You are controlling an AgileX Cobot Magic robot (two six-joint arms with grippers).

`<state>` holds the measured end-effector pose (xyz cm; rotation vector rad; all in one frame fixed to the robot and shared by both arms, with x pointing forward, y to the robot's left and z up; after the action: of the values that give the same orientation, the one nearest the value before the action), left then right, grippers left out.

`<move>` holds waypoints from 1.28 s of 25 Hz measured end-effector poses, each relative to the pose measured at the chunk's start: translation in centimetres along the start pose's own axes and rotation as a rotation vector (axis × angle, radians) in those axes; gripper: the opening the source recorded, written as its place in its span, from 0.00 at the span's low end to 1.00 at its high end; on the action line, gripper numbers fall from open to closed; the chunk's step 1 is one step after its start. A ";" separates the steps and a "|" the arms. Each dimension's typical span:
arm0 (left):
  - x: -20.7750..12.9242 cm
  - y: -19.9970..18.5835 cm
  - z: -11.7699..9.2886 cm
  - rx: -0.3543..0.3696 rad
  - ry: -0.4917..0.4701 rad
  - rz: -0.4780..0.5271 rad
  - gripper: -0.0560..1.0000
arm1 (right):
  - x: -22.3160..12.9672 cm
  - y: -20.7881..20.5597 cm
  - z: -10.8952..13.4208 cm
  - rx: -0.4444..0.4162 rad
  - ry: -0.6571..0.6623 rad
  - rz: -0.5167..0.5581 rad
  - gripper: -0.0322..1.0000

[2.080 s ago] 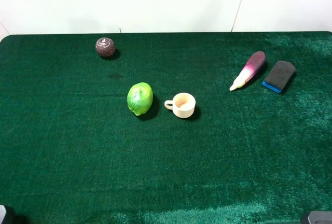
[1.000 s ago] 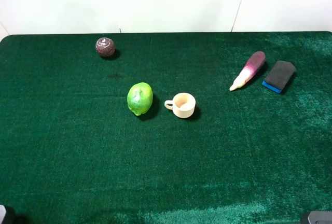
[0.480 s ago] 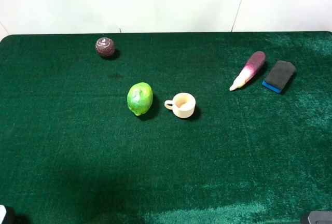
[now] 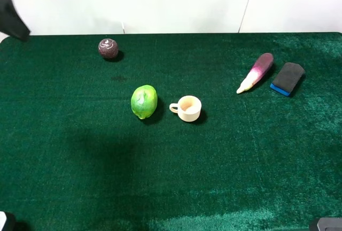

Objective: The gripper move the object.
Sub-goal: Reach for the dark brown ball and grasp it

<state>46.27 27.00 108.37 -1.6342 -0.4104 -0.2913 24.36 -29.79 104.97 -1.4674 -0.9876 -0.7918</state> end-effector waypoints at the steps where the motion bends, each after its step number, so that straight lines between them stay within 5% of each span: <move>1: 0.5 0.6 -0.1 0.002 0.003 0.007 0.96 | 0.0 0.0 0.0 0.000 0.000 0.000 0.70; 22: 12.7 12.0 -2.5 0.027 -0.014 0.126 0.96 | 0.0 0.0 0.0 0.000 0.000 0.000 0.70; 32: 15.5 18.0 -4.5 0.035 -0.034 0.187 0.96 | 0.0 0.0 0.0 0.000 0.000 0.000 0.70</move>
<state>68.22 22.70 99.26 -1.6321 -0.2841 -0.1158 24.36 -29.79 104.97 -1.4674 -0.9876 -0.7918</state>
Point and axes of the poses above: a point on each arm's last joint axis where the gripper is mounted, y pointing out along that axis toward the gripper, z along the wrist's bending axis when the last joint is at zero, x = y × z, the point moved 1 cm from there along y, pointing out along that axis toward the gripper, and after that the axes turned 14 degrees about -y, right-handed, at the moved point
